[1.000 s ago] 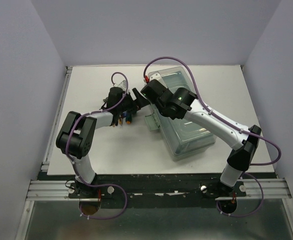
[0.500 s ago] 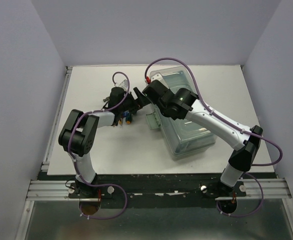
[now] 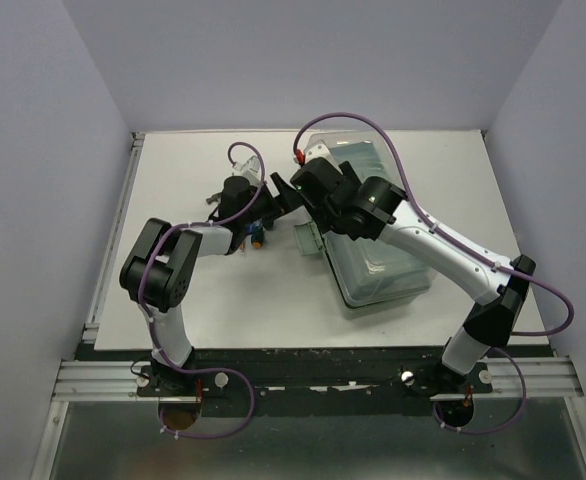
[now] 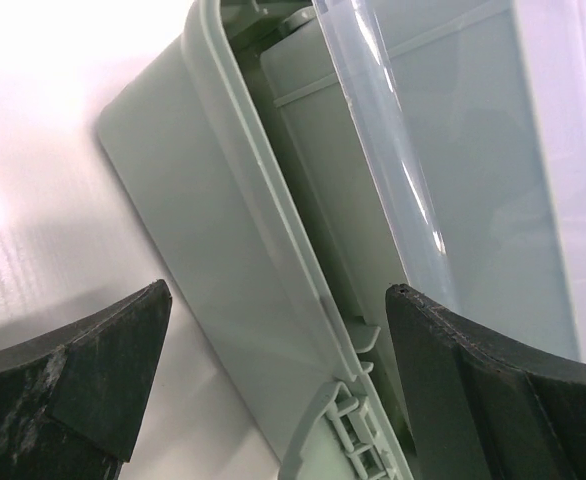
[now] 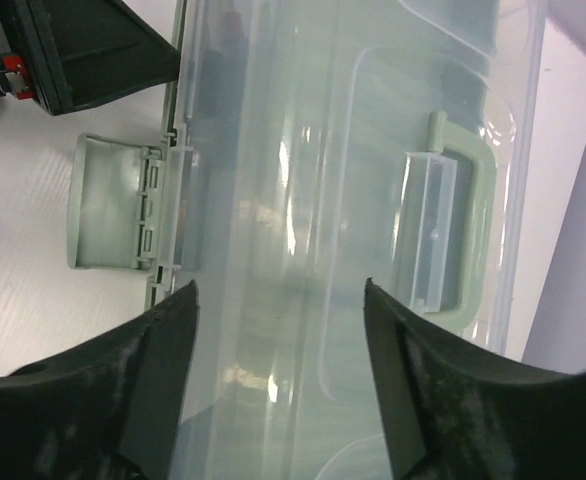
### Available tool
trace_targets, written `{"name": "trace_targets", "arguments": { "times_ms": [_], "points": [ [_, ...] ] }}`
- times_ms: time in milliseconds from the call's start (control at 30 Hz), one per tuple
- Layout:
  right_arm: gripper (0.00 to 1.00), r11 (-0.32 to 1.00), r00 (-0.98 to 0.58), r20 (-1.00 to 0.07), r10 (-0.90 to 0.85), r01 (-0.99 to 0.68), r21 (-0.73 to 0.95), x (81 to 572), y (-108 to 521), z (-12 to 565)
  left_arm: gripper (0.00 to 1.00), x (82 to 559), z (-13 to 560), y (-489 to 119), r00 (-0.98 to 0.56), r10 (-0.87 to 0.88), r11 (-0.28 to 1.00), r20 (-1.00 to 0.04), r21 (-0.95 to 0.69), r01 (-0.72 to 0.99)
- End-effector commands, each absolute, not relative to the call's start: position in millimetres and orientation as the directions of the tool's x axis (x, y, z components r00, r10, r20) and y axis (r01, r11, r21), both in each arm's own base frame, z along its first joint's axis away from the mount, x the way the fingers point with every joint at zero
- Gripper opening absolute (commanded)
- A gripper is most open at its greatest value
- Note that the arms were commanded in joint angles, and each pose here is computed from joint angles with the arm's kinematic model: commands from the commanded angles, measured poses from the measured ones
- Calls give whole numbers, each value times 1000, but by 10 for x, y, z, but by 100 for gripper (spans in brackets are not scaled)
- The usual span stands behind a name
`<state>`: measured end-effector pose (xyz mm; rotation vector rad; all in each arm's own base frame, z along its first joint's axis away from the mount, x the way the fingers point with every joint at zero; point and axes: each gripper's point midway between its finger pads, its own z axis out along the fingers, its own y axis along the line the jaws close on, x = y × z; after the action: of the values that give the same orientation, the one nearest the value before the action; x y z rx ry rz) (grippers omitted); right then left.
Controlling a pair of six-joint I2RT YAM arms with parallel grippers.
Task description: Pack the tool kit
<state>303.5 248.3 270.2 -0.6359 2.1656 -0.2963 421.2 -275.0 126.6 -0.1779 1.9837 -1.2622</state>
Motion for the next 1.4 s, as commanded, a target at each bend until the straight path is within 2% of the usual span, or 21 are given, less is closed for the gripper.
{"name": "trace_targets", "arguments": {
  "times_ms": [0, 167, 500, 967, 1100, 1167, 1233, 1367],
  "points": [
    [82, 837, -498, -672, -548, -332, -436, 3034, 2448, 2782, 99, 4195, 1701, -2933, -663, -474, 416, -580, -811, 412],
    [100, 789, -484, -625, -612, -331, -517, 3050, 2455, 2716, 99, 4197, 1811, -3003, -657, -460, 397, -597, -800, 449],
    [100, 628, -408, -504, -761, -269, -731, 3095, 2535, 2741, 99, 4207, 1920, -3090, -654, -437, 381, -617, -786, 487],
    [100, 497, -326, -425, -844, -181, -849, 3064, 2580, 2893, 99, 4214, 2003, -3141, -651, -424, 379, -630, -776, 504],
    [100, 477, -277, -416, -866, -208, -854, 3040, 2656, 2876, 99, 4213, 2006, -3160, -651, -420, 378, -632, -774, 508],
    [97, 478, -239, -422, -875, -272, -835, 2989, 2763, 2790, 99, 4215, 2004, -3165, -652, -418, 376, -632, -774, 509],
    [85, 488, -210, -441, -873, -349, -800, 2933, 2875, 2710, 99, 4214, 2005, -3174, -652, -415, 376, -634, -772, 512],
    [73, 501, -196, -468, -862, -478, -722, 2823, 3028, 2546, 99, 4217, 2013, -3180, -652, -413, 374, -636, -771, 515]
  ]
}}
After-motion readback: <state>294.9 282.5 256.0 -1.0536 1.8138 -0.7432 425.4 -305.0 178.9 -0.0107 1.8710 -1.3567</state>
